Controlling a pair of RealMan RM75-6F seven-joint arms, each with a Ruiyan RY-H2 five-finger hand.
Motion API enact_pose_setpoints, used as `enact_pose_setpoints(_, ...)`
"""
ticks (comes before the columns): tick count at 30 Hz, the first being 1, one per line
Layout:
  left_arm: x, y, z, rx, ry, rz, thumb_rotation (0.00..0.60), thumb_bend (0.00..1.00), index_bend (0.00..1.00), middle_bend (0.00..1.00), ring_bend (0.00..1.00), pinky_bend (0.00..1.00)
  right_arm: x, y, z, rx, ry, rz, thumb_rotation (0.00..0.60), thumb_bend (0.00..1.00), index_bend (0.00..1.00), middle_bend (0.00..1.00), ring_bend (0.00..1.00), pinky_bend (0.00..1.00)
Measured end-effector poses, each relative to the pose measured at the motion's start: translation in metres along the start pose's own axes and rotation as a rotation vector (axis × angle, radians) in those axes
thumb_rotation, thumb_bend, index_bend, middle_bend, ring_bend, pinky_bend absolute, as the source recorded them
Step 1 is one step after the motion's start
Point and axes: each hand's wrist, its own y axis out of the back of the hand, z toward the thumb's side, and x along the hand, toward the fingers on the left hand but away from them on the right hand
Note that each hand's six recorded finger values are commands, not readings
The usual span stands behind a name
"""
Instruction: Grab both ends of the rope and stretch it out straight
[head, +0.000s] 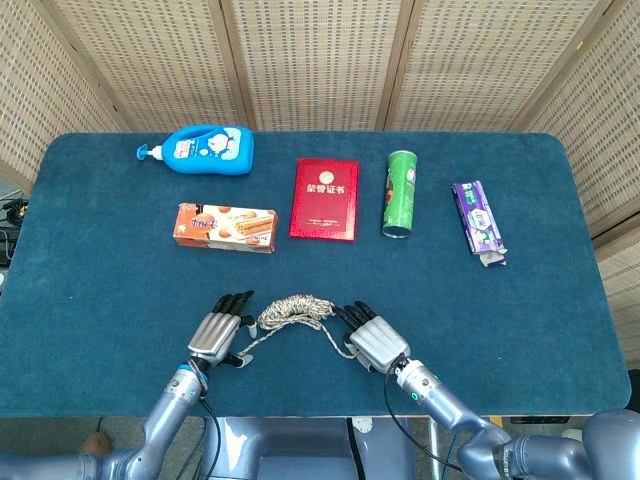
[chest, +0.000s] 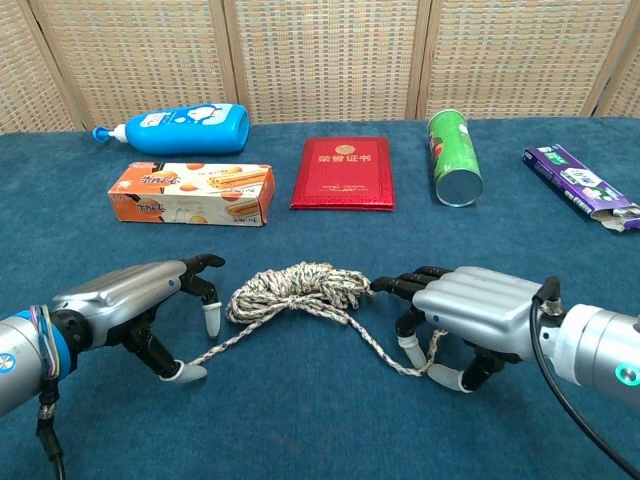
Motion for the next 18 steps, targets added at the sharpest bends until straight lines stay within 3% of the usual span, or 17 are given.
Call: enact_pose_setpoints(18,0.009,0.007,-0.012,0.008,0.042,0.008,0.6,0.27,0.51,0.0,0.0,0.0,0.0,-0.002,-0.001,-0.008,-0.004,0.002,0.6,0.41,0.6,0.0,0.0,0.0)
